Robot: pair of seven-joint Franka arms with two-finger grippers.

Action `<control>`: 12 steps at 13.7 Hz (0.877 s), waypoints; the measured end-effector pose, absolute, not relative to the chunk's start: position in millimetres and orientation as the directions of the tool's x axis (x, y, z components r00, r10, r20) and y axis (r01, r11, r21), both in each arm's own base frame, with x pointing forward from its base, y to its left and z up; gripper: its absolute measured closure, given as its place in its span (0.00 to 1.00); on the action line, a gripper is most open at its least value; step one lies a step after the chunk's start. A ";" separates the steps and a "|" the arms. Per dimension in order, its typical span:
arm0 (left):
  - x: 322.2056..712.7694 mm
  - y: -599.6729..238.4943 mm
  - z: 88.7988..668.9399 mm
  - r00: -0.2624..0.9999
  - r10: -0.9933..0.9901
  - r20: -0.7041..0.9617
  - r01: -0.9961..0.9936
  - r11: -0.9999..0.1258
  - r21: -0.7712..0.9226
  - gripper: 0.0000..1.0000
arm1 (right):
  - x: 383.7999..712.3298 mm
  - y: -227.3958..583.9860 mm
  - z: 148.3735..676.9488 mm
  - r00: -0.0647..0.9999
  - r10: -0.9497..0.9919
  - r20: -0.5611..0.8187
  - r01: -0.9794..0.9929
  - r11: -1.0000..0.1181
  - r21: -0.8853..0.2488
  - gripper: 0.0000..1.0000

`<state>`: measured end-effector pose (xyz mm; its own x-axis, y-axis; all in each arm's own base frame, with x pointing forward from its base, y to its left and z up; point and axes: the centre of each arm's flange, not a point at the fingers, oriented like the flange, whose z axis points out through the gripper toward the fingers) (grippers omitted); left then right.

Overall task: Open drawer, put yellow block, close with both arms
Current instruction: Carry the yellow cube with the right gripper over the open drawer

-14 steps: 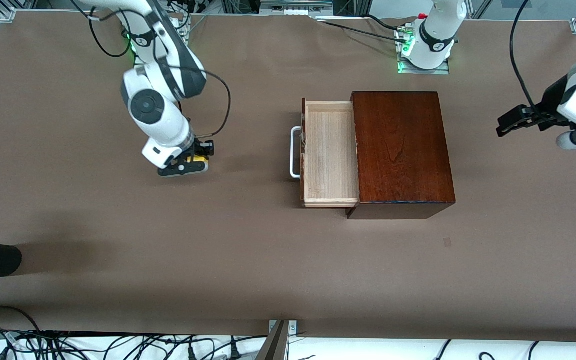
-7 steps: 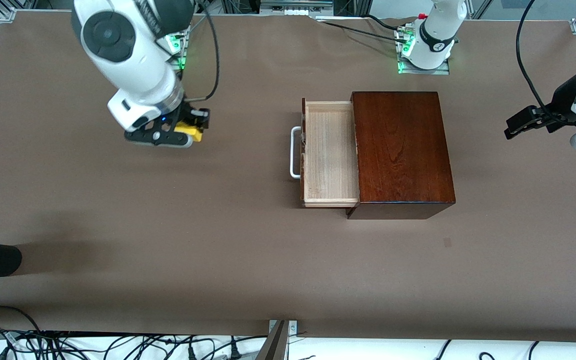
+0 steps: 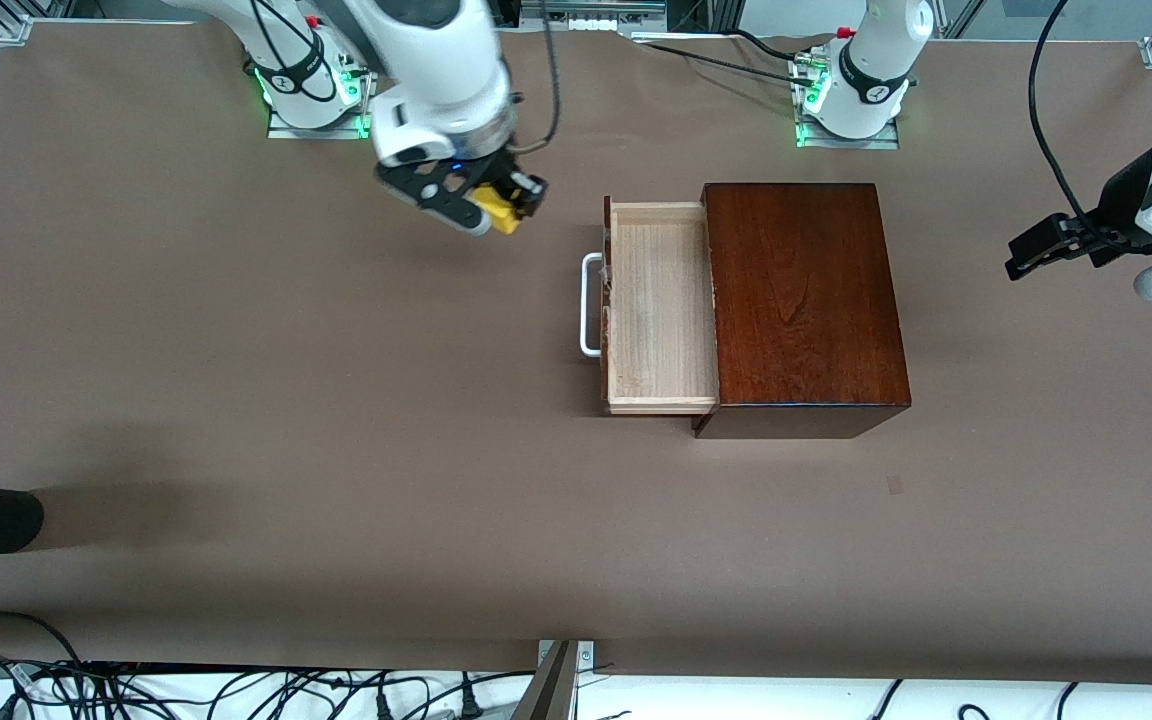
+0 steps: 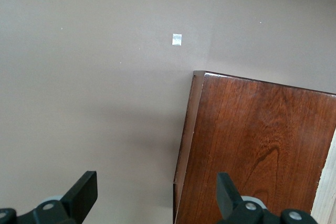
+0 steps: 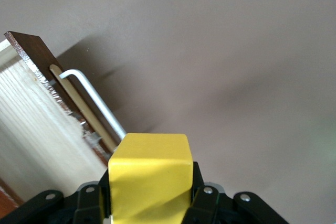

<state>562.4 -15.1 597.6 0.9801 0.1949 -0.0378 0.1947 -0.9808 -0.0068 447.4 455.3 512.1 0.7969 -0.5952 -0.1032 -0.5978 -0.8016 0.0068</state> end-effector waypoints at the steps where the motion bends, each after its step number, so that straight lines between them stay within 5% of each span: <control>1: 562.4 -15.6 597.5 0.980 0.195 -0.038 0.194 -0.981 -0.008 0.00 | 437.9 473.1 505.9 0.746 -0.658 -0.102 -0.662 -0.750 -0.002 0.44; 7: 562.7 -12.3 598.0 0.979 0.202 -0.034 0.201 -0.979 -0.009 0.00 | 404.3 551.8 478.8 0.304 -0.941 -0.149 -0.952 -0.304 -0.021 0.44; 12: 563.3 -11.5 599.2 0.979 0.203 -0.029 0.203 -0.979 -0.008 0.00 | 401.9 603.4 403.3 0.110 -0.985 -0.131 -0.992 -0.117 0.044 0.44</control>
<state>563.3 -11.5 599.2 0.9787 0.2031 -0.0287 0.2029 -0.9792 -0.0079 401.9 603.4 403.3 0.1101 -0.9853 -0.1308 -0.9922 -0.1168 0.0440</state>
